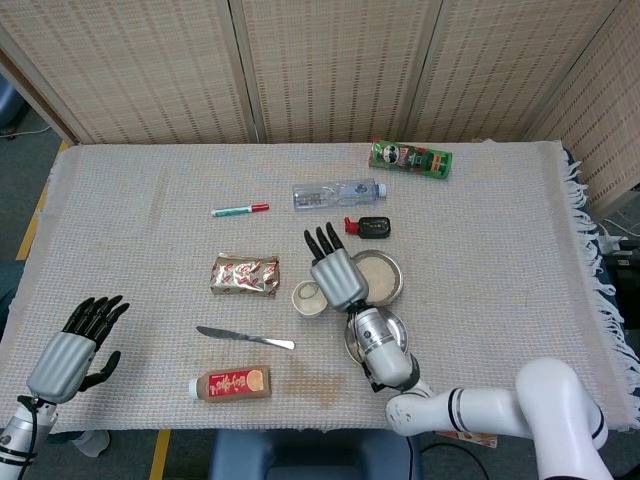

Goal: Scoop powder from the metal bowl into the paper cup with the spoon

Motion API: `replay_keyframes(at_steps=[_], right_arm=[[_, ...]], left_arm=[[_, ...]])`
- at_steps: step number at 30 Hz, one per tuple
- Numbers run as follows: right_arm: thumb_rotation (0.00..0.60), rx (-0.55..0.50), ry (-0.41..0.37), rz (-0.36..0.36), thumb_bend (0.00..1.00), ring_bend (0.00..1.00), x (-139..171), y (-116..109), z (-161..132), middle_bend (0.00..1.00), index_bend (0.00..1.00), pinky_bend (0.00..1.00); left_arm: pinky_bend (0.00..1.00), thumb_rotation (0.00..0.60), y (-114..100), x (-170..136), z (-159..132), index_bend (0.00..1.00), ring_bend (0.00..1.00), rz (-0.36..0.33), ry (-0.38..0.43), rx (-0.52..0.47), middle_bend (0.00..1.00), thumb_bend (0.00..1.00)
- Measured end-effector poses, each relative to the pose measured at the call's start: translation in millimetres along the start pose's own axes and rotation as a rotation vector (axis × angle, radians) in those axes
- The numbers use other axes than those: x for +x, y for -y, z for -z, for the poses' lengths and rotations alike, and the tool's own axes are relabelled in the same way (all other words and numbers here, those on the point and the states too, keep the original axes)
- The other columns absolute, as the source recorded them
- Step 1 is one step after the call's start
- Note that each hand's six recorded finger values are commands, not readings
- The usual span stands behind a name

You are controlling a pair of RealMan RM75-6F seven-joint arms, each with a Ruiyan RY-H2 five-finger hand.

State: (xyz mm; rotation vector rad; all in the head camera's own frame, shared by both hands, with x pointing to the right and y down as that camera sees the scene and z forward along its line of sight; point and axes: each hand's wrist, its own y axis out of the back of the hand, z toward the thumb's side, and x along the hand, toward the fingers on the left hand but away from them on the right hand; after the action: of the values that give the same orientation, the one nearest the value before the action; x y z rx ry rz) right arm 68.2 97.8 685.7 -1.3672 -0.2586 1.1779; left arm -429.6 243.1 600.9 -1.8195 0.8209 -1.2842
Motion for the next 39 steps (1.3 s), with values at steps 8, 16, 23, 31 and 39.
replay_keyframes(at_steps=[8, 16, 23, 31, 39], right_arm=[[0.600, 0.153, -0.022, 0.015, 0.32, 0.00, 7, -6, -9, 0.00, 0.65, 0.00], [0.600, 0.356, -0.034, 0.028, 0.32, 0.00, 15, -13, -17, 0.00, 0.64, 0.00], [0.600, 0.529, -0.045, 0.082, 0.32, 0.00, 16, -22, -25, 0.00, 0.64, 0.00], [0.600, 0.722, -0.061, 0.203, 0.32, 0.00, 12, -31, -38, 0.00, 0.64, 0.00], [0.600, 0.837, -0.090, 0.235, 0.32, 0.00, 14, -27, -46, 0.00, 0.64, 0.00]], left_arm=[[0.05, 0.600, 2, -1, -2, 0.00, 0.00, 0.014, 0.007, -0.017, 0.00, 0.47], [0.05, 0.600, 3, -3, -6, 0.00, 0.00, 0.049, 0.028, -0.054, 0.00, 0.47], [0.05, 0.600, 2, -4, -6, 0.00, 0.00, 0.044, 0.024, -0.049, 0.00, 0.47], [0.05, 0.600, 1, -4, -5, 0.00, 0.00, 0.040, 0.024, -0.047, 0.00, 0.47], [0.05, 0.600, 0, -4, -3, 0.00, 0.00, 0.037, 0.018, -0.046, 0.00, 0.47]])
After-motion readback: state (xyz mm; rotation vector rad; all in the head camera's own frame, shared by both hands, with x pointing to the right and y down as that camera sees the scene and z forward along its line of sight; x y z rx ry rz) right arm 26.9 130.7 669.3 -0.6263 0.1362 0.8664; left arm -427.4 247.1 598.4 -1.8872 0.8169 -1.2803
